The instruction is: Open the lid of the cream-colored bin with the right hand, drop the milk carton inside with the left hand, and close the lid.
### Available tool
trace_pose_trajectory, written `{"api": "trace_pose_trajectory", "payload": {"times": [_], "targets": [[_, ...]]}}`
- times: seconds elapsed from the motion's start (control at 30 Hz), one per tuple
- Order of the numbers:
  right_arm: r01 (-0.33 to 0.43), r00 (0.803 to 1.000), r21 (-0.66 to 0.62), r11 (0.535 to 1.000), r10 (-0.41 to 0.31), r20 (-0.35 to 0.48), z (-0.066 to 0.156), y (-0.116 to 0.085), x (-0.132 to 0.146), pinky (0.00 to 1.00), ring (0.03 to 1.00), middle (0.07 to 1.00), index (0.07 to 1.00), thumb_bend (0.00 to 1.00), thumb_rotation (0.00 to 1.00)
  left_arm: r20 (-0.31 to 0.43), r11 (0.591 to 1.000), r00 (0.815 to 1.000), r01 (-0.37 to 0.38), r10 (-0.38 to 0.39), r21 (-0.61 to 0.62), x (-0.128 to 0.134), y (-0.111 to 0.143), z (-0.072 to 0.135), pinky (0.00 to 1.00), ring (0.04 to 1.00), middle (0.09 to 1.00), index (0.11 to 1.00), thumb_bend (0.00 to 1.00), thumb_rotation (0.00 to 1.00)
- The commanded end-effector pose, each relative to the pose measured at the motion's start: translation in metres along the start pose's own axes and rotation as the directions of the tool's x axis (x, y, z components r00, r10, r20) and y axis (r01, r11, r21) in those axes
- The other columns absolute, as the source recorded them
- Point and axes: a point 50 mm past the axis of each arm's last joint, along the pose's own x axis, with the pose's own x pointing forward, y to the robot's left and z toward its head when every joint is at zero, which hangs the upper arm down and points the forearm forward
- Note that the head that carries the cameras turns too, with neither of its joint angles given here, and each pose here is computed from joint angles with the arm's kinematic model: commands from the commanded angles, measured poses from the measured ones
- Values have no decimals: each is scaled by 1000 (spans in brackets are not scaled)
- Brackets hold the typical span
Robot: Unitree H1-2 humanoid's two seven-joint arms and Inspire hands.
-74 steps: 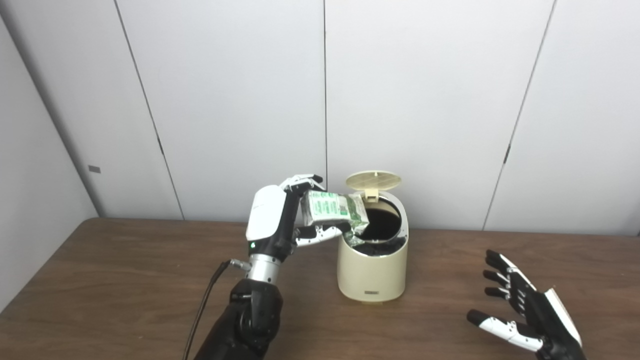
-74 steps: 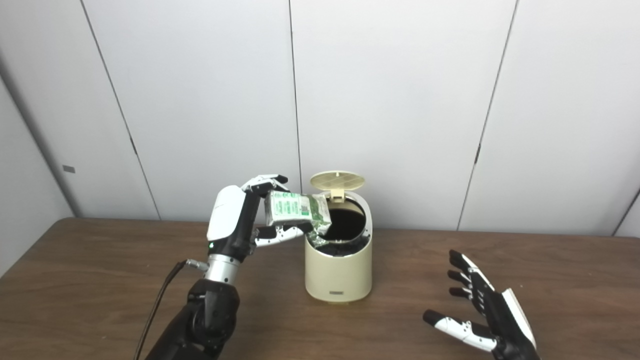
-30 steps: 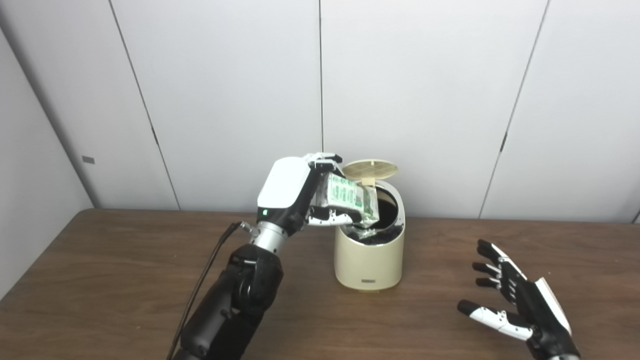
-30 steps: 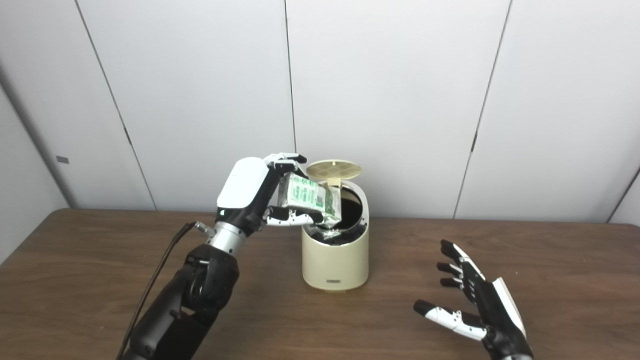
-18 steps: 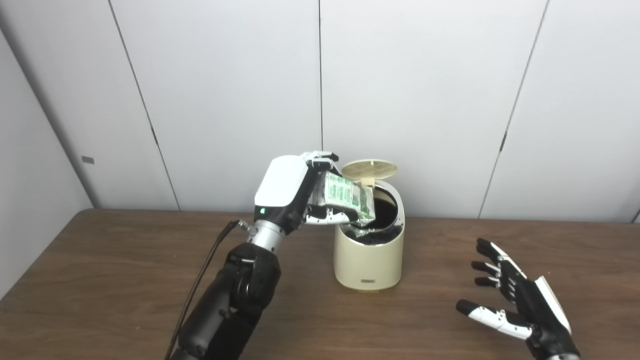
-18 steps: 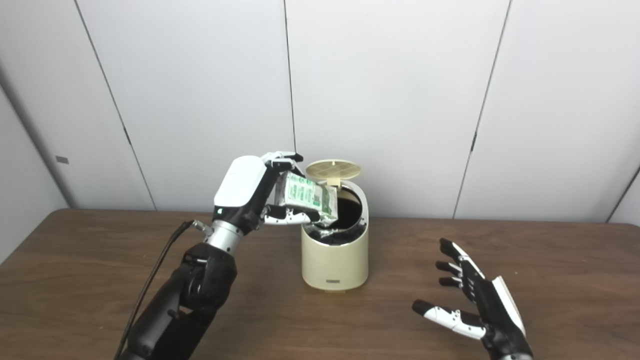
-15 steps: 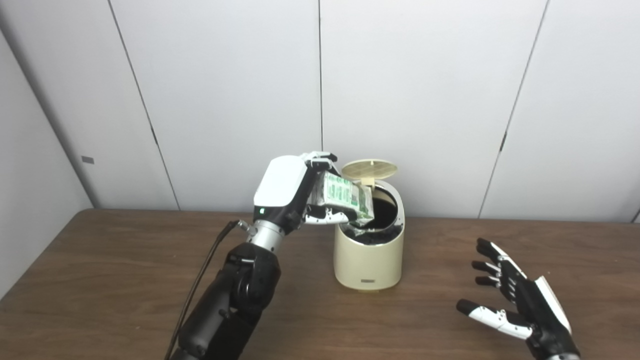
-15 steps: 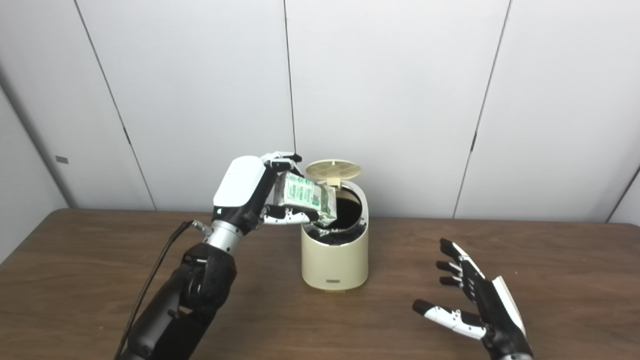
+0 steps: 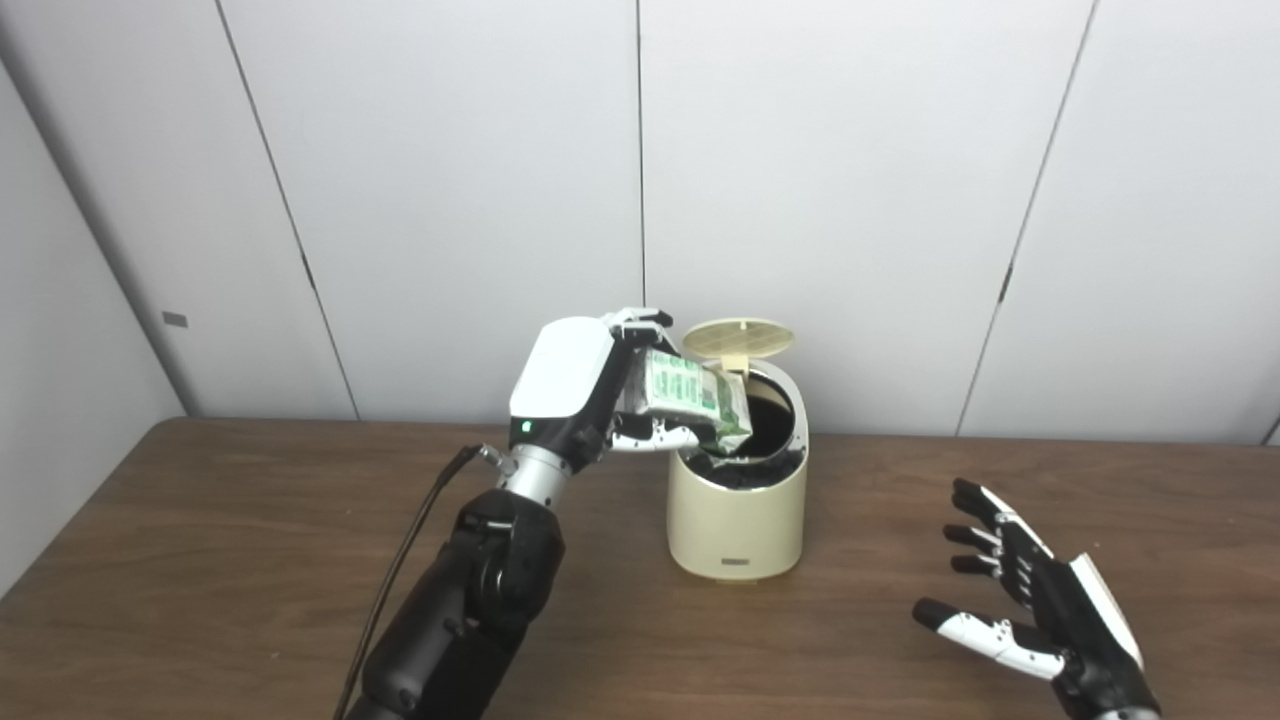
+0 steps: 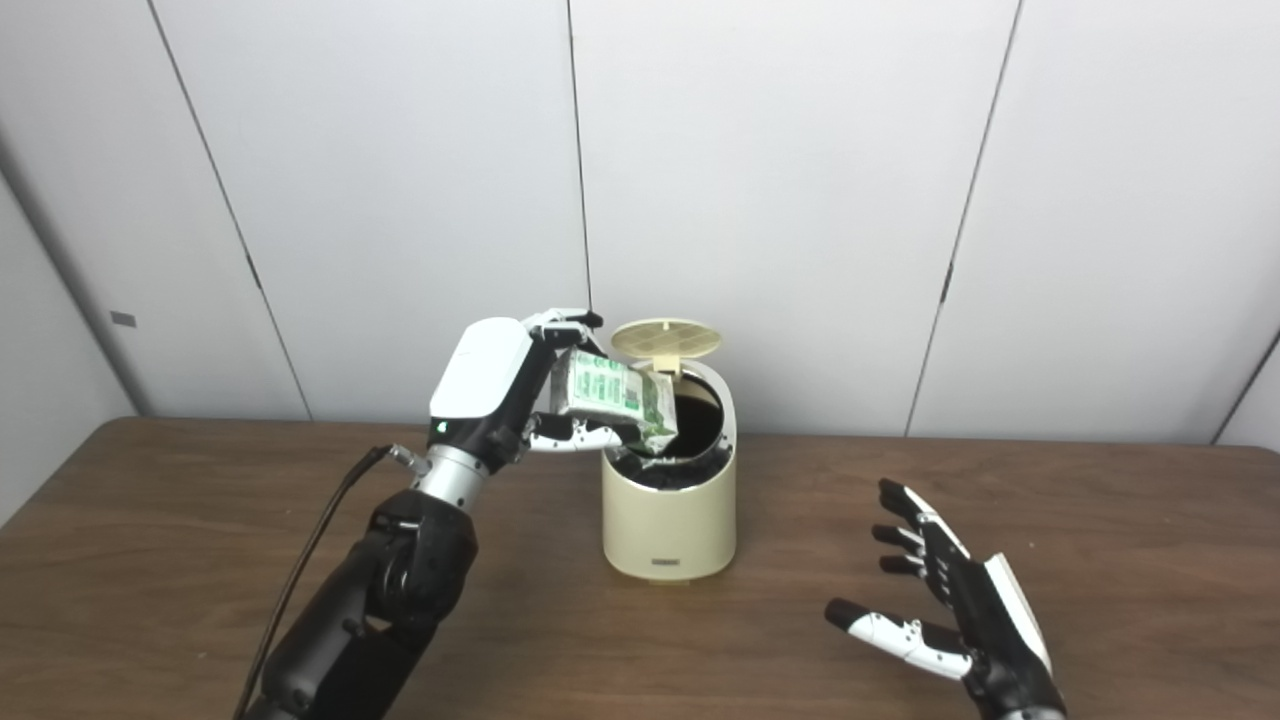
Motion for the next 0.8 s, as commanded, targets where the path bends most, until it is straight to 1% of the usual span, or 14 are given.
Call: {"api": "trace_pose_trajectory", "payload": {"times": [0.0,0.03,0.07,0.17,0.27,0.37,0.57,0.7,0.77], "targets": [[22,997,-7,1000,-21,70,13,-6,8,742,827,910,898,790,430,55,998,997,-56,55,19,17,18,10,597,764,805,499,518,54],[20,997,-2,1000,-20,71,13,-6,8,744,829,911,898,787,427,55,998,997,-52,51,18,17,18,10,598,765,810,593,662,33],[18,997,2,1000,-18,73,13,-6,8,735,827,911,894,782,416,54,999,997,-50,49,16,17,17,10,604,774,819,676,769,24],[12,997,14,1000,-13,75,16,-4,7,721,826,918,893,750,370,51,998,997,-54,53,15,18,17,12,601,781,834,764,856,63],[4,997,12,1000,-5,75,16,-3,6,719,823,920,893,739,354,53,998,997,-63,62,17,19,17,13,596,776,841,793,878,80],[-4,997,3,1000,4,77,15,-4,6,695,824,928,901,735,380,55,997,996,-69,68,18,20,17,13,593,774,848,824,901,106],[-8,997,8,1000,7,70,14,-3,6,697,824,925,896,749,394,53,997,996,-70,69,22,20,18,13,598,777,860,833,902,124],[-12,998,6,1000,11,68,15,-3,6,700,826,926,898,750,398,54,997,996,-71,70,19,20,18,13,603,782,863,830,899,122],[-13,997,0,1000,13,70,17,-3,7,686,818,924,897,744,409,59,997,996,-73,72,19,20,18,13,603,792,862,825,896,113]]}}
